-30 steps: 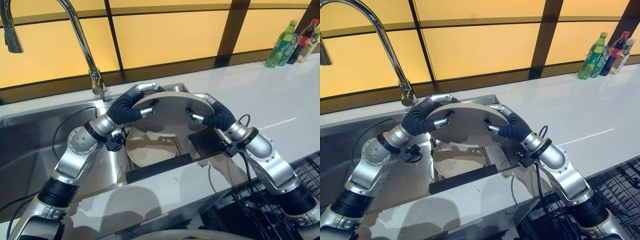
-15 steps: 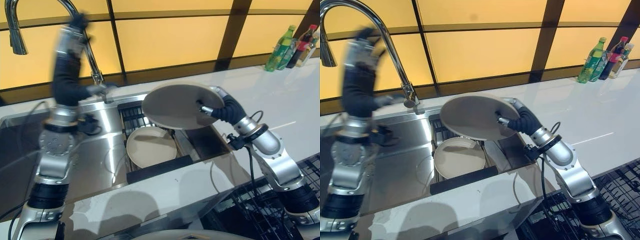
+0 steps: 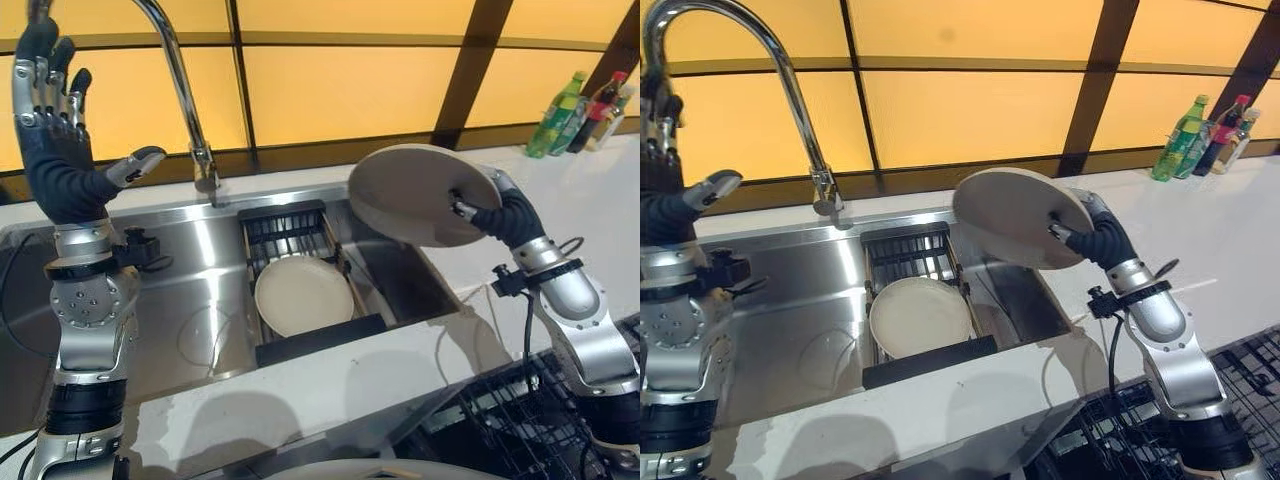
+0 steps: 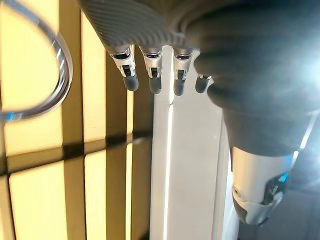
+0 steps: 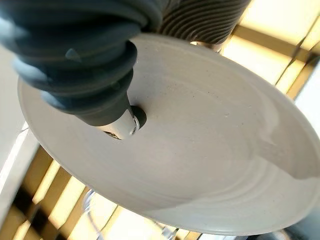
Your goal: Pick up plates and place into dishwasher.
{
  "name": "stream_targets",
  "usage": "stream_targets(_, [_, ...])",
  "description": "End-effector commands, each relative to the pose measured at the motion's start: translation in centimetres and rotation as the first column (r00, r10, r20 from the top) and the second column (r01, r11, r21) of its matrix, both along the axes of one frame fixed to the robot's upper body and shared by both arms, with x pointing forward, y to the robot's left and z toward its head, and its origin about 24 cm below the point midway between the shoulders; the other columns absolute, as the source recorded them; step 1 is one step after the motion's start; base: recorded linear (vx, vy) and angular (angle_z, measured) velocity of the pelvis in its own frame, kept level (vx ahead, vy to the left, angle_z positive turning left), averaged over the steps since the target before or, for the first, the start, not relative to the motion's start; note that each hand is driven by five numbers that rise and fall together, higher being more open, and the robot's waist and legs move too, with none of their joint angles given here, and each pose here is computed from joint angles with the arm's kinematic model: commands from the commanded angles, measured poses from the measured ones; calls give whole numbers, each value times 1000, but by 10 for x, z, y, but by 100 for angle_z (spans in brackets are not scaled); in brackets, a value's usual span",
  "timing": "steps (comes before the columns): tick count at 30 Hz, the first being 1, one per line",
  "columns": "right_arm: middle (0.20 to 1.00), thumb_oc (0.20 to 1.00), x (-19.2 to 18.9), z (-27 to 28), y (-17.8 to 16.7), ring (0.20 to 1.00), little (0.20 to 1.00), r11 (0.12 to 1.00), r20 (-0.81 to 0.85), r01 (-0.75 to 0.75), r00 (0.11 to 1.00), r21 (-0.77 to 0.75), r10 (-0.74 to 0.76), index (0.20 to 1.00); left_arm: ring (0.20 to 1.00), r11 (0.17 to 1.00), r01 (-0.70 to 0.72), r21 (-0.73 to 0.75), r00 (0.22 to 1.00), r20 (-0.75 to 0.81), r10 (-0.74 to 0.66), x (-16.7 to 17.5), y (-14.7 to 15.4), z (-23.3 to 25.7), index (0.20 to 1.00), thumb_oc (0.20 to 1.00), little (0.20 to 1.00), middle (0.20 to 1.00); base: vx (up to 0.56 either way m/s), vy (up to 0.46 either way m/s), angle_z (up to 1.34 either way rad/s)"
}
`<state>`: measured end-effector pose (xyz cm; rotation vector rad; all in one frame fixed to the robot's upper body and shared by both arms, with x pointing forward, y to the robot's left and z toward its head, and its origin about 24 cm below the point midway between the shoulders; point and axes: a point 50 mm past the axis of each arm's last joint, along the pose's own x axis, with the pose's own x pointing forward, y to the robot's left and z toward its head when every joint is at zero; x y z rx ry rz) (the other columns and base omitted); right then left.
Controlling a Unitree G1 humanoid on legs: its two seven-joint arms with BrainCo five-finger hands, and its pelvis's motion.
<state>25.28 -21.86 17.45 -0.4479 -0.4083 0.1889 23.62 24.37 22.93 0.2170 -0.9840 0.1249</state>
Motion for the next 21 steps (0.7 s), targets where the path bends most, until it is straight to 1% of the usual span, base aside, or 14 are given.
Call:
stream_targets(1, [200,200,-8,32,-17,200,200,996,166,88,983,-26,-82,200,1000,1000,23,16,1000,11,-24,5,1,7,1000,1000,1000,1000,-15,42,-30])
stream_targets(7, [200,200,-12,25,-30,200,200,989,152,149,978,-16,-145,200,1000,999,5,32,1000,-28,-4,13,0,4,1000,1000,1000,1000,-31,-2,-50])
stream_targets(9, [200,200,-13,24,-33,200,200,989,150,148,978,-3,-145,200,1000,999,-16,38,999,-34,18,11,4,3,1000,1000,1000,1000,-151,-69,-96])
stream_targets(12, [200,200,-13,23,-40,200,200,981,153,191,969,15,-191,200,1000,998,-43,50,998,-31,45,7,9,5,1000,1000,1000,1000,-230,-50,-117])
stream_targets(14, [200,200,-13,18,-45,200,200,972,144,233,962,17,-233,200,1000,997,-64,46,997,-31,65,6,15,5,1000,1000,1000,1000,-221,-51,-95])
stream_targets(16, [200,200,-12,15,-48,200,200,968,133,252,959,17,-252,200,1000,995,-89,36,996,-26,90,3,22,5,1000,1000,1000,1000,-199,-101,-26])
stream_targets(19, [200,200,-9,8,-52,200,200,958,102,288,952,14,-288,200,1000,989,-144,20,989,-35,145,-5,37,3,1000,1000,1000,1000,-167,-206,-53])
stream_targets(21, [200,200,-10,3,-56,200,200,950,88,311,946,14,-311,200,1000,987,-163,11,986,-37,163,-4,42,3,1000,1000,1000,1000,-142,-238,-98])
